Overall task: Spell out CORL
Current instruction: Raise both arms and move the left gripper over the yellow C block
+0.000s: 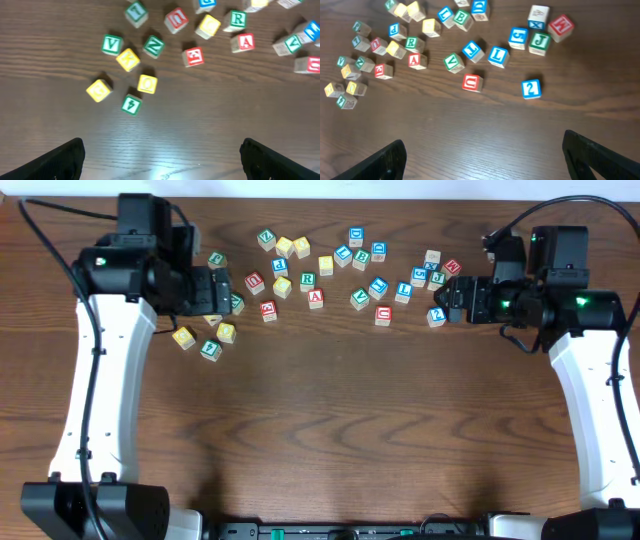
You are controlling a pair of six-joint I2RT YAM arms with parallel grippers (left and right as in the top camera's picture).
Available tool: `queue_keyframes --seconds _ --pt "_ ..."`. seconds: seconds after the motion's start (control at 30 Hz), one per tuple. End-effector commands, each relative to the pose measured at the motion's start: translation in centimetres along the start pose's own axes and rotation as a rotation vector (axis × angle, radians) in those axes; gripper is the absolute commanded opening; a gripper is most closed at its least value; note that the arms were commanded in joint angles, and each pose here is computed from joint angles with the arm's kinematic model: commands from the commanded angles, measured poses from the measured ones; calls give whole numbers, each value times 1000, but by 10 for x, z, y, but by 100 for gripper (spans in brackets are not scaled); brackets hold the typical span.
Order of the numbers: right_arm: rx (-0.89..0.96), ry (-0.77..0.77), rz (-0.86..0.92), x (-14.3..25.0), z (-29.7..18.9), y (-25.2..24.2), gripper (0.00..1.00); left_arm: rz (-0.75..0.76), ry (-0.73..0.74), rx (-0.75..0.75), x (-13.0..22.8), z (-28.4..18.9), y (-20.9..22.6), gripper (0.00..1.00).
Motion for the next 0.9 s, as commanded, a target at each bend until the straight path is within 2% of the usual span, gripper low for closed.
queue_keyframes --seconds 0.0,0.27,0.4,0.67,0.87 --pt "-31 -8 -40 -3 1 18 94 12 -22 15 -9 -1 -13 98" --pt "6 -3 -2 3 6 26 91 -70 -56 36 -21 8 -30 98" --pt "36 -7 1 3 7 24 91 -52 -62 50 -31 24 -40 98" --pt "70 27 25 4 25 15 94 95 -79 72 -61 95 -62 98" --pt "82 70 37 8 39 11 94 248 -2 78 -69 153 -62 100"
Point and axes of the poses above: each gripper's point midway between its finger pads, its own z axis out along the fingers, its own y axis along the line the jaws close on, x = y × z, the point moved 5 cm from there along -z, back along the fingers, and after that the axes turned 14 degrees about z, right-handed, at the moved point
